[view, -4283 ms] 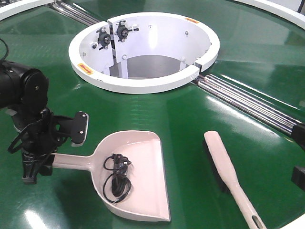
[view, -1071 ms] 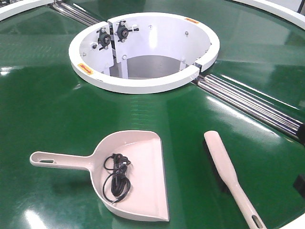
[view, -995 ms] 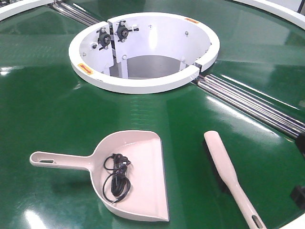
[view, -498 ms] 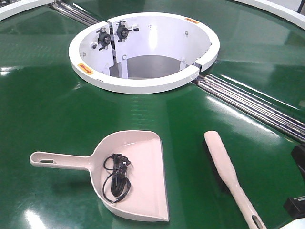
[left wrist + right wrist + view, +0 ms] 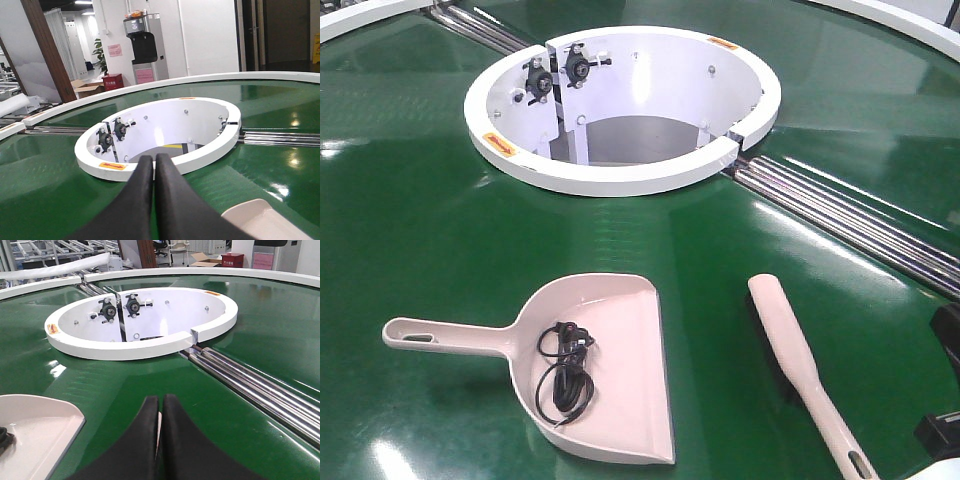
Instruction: Clean and inspect green conveyor with broom and dustpan
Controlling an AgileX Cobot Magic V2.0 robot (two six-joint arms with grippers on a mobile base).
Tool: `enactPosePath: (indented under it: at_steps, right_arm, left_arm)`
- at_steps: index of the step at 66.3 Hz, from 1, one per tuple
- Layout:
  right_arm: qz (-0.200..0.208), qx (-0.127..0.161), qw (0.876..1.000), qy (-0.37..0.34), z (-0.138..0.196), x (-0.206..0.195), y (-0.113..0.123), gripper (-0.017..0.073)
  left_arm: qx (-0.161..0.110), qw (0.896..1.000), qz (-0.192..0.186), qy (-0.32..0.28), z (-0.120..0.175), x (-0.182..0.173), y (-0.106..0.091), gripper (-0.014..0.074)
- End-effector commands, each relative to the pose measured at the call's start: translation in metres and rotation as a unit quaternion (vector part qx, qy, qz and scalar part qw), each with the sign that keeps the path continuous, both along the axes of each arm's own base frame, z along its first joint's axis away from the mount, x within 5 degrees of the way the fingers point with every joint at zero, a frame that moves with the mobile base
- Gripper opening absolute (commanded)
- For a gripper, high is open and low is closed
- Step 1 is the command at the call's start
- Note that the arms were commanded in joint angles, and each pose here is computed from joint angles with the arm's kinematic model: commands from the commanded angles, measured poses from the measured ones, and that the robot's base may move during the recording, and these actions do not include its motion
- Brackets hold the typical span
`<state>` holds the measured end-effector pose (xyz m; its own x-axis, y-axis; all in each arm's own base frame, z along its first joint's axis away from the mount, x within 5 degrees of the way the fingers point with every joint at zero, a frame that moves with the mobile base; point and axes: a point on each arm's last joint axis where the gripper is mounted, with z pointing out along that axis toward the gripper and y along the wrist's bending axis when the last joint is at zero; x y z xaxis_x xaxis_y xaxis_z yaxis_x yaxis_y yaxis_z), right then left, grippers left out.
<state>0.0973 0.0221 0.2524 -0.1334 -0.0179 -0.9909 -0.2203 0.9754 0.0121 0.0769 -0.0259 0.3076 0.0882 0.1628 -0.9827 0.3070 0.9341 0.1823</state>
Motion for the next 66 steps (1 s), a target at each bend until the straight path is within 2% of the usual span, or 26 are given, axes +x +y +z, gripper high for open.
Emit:
enactPosePath:
  at_steps: [1, 6, 12, 23, 26, 32, 35, 49, 56, 60, 66]
  right_arm:
    - [-0.008, 0.007, 0.999, -0.045, 0.015, 0.002, -0.001, -0.0010]
    - [-0.008, 0.007, 0.999, -0.045, 0.015, 0.002, -0.001, -0.0010]
    - [-0.008, 0.007, 0.999, -0.045, 0.015, 0.002, -0.001, -0.0010]
    - [-0.008, 0.007, 0.999, -0.045, 0.015, 0.002, -0.001, -0.0010]
    - [-0.008, 0.007, 0.999, -0.045, 0.015, 0.002, -0.001, -0.0010]
    - [-0.008, 0.007, 0.999, -0.045, 0.015, 0.002, -0.001, -0.0010]
    - [-0.008, 0.007, 0.999, -0.045, 0.015, 0.002, -0.001, -0.0010]
    - [-0.008, 0.007, 0.999, -0.045, 0.015, 0.002, -0.001, -0.0010]
    - [-0.008, 0.007, 0.999, -0.046, 0.015, 0.002, -0.001, -0.0010]
    - [-0.008, 0.007, 0.999, -0.045, 0.015, 0.002, -0.001, -0.0010]
    - [-0.008, 0.007, 0.999, -0.045, 0.015, 0.002, -0.001, -0.0010]
  left_arm:
    - [-0.025, 0.999, -0.002, -0.044, 0.015, -0.001, 0.000, -0.0024]
    - [-0.025, 0.999, 0.000, -0.044, 0.015, -0.001, 0.000, -0.0024]
    - [-0.022, 0.999, 0.019, -0.038, 0.014, -0.001, 0.004, -0.0024]
    - [-0.009, 0.998, 0.063, 0.014, 0.003, -0.007, 0.012, -0.0024]
    - [-0.023, 0.997, 0.073, 0.030, 0.000, -0.010, 0.014, -0.0024]
    - [-0.077, 0.991, 0.095, 0.060, -0.013, -0.018, 0.017, -0.0024]
    - [-0.087, 0.989, 0.105, 0.057, -0.021, -0.023, 0.019, -0.0024]
    - [-0.092, 0.985, 0.141, 0.038, -0.071, -0.032, 0.023, -0.0024]
    - [-0.092, 0.983, 0.155, 0.039, -0.100, -0.024, 0.025, -0.0024]
    - [-0.096, 0.983, 0.158, 0.017, -0.116, -0.020, 0.026, -0.0024]
    - [-0.062, 0.985, 0.160, 0.028, -0.117, -0.020, 0.026, -0.0024]
